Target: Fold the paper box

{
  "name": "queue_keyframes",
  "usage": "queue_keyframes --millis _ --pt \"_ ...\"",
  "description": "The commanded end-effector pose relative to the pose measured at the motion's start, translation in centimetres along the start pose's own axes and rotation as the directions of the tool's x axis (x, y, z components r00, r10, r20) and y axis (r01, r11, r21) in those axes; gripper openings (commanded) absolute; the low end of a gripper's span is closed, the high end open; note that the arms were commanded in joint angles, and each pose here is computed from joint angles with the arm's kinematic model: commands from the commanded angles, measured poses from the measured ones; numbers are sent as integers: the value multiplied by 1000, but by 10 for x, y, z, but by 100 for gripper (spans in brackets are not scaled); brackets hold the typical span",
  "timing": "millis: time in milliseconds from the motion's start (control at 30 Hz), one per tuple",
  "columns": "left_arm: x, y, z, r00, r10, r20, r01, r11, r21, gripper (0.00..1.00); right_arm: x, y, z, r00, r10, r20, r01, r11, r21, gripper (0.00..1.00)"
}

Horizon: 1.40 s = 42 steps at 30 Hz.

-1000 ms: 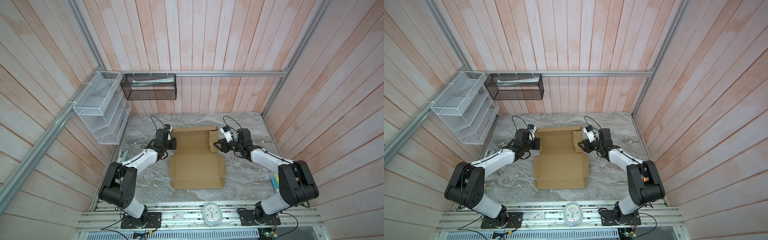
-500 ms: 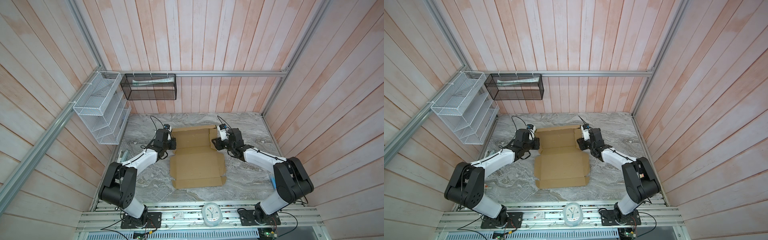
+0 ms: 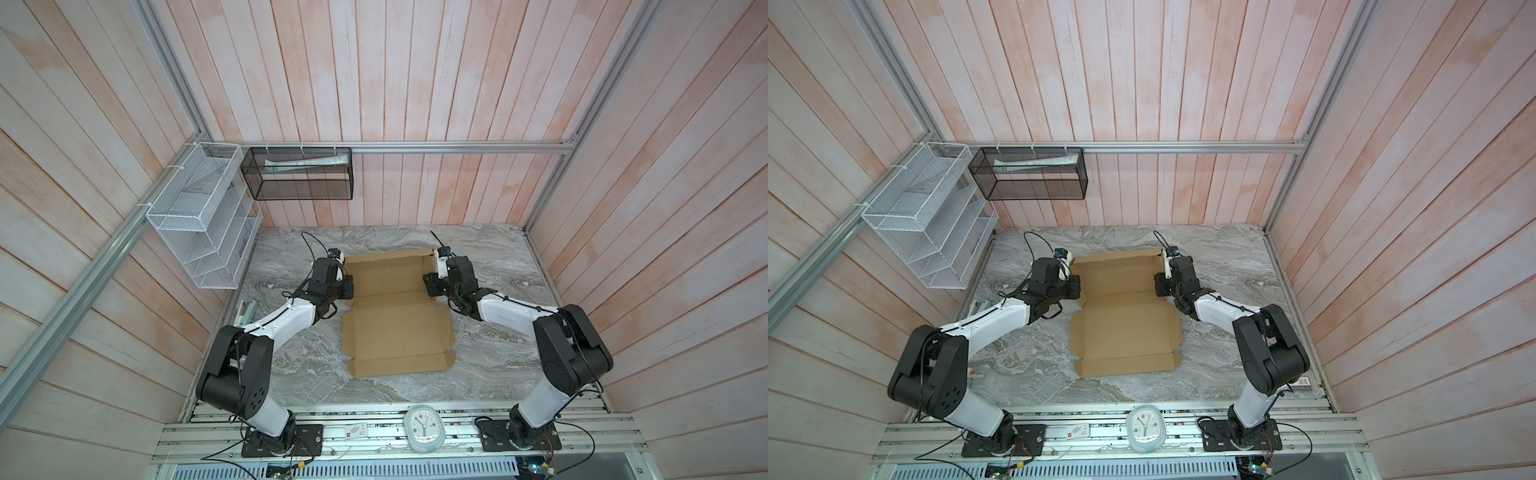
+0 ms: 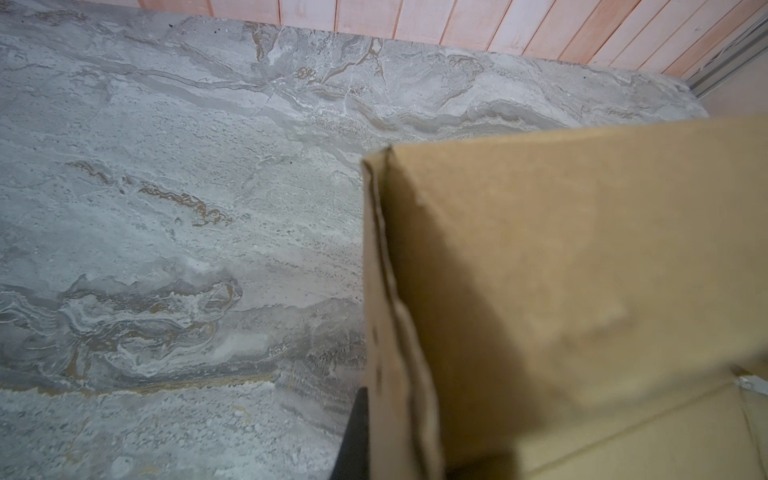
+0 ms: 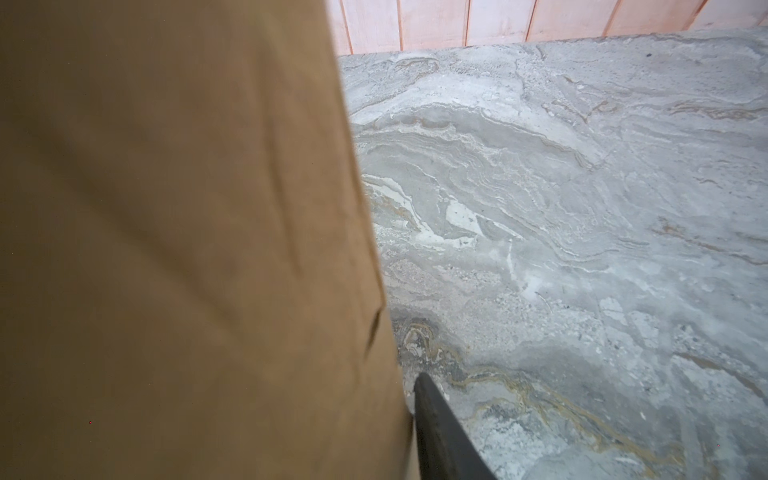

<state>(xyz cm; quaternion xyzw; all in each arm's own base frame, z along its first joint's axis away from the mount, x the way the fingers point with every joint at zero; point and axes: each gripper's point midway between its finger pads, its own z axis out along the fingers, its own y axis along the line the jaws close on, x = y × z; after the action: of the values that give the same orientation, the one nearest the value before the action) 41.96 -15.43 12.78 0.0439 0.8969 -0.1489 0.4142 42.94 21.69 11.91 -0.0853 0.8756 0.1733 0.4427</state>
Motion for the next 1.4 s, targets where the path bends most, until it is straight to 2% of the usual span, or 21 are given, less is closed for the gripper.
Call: queue_keyframes --millis 0,300,1000,1200,1367 --pt "-8 -11 -9 999 -21 26 21 999 27 0 -5 1 7 1000 14 13 -15 999 45 37" --pt "-7 -8 -15 999 -25 36 26 1000 -8 0 6 -3 8 1000 25 -14 -24 994 105 28" --pt "-13 -2 -22 996 -48 71 52 996 -67 0 24 -24 9 997 6 -76 11 976 218 15" --pt "-14 3 -22 996 -45 77 52 994 -99 0 23 -23 11 996 6 -88 14 975 223 15" --pt "-12 5 -21 997 -36 75 44 992 -120 0 10 -16 9 998 5 -62 7 981 195 20"
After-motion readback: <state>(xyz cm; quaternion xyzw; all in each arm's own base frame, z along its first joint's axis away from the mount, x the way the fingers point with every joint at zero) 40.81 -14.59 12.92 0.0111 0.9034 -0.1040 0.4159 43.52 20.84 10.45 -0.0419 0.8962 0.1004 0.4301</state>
